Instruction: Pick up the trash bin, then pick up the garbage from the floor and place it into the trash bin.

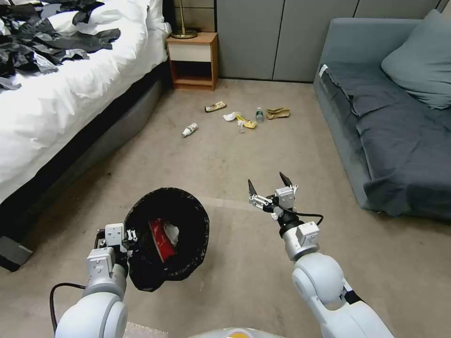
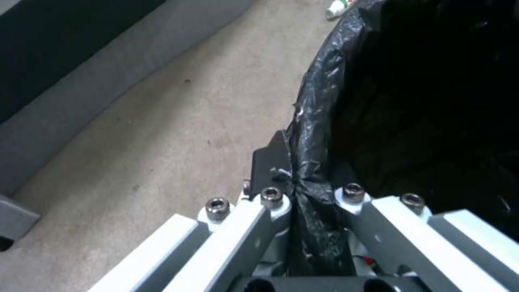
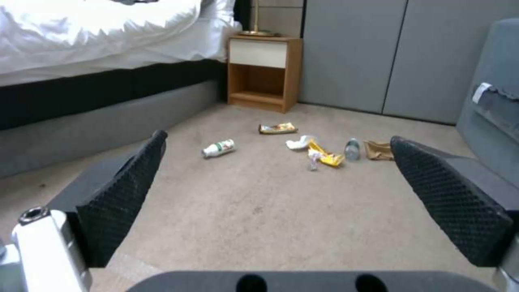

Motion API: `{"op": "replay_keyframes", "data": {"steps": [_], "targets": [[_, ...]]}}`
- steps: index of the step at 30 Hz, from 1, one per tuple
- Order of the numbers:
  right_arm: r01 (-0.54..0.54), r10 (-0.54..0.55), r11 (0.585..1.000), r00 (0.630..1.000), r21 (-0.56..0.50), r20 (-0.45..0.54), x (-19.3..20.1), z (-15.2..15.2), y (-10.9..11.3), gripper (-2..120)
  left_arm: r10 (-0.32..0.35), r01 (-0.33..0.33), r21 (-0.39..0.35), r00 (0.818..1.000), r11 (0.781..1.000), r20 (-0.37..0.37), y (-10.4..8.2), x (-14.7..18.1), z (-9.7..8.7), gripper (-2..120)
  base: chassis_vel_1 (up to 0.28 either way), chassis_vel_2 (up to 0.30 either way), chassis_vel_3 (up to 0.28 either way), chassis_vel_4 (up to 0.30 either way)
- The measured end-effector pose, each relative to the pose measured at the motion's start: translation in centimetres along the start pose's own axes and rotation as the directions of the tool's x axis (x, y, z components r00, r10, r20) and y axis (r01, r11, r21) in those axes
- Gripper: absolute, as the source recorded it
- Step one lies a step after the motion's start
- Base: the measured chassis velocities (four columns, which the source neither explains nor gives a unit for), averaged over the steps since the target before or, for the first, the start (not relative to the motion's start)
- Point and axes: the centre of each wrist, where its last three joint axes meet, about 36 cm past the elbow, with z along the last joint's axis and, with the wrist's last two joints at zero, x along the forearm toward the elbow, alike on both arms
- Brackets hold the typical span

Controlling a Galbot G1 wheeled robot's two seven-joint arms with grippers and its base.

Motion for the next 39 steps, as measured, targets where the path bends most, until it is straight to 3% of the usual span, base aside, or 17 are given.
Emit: {"op": "replay_keyframes", "data": {"steps": [39], "targets": [[-0.001, 0.001, 1.000, 1.000, 0.008, -0.011, 0.14, 0.28, -0.35, 100, -0.002, 0.002, -0.001, 1.000, 1.000, 0.004, 0.12, -0.13, 0.19, 1, -0.140, 0.138, 0.135, -0.140]]}}
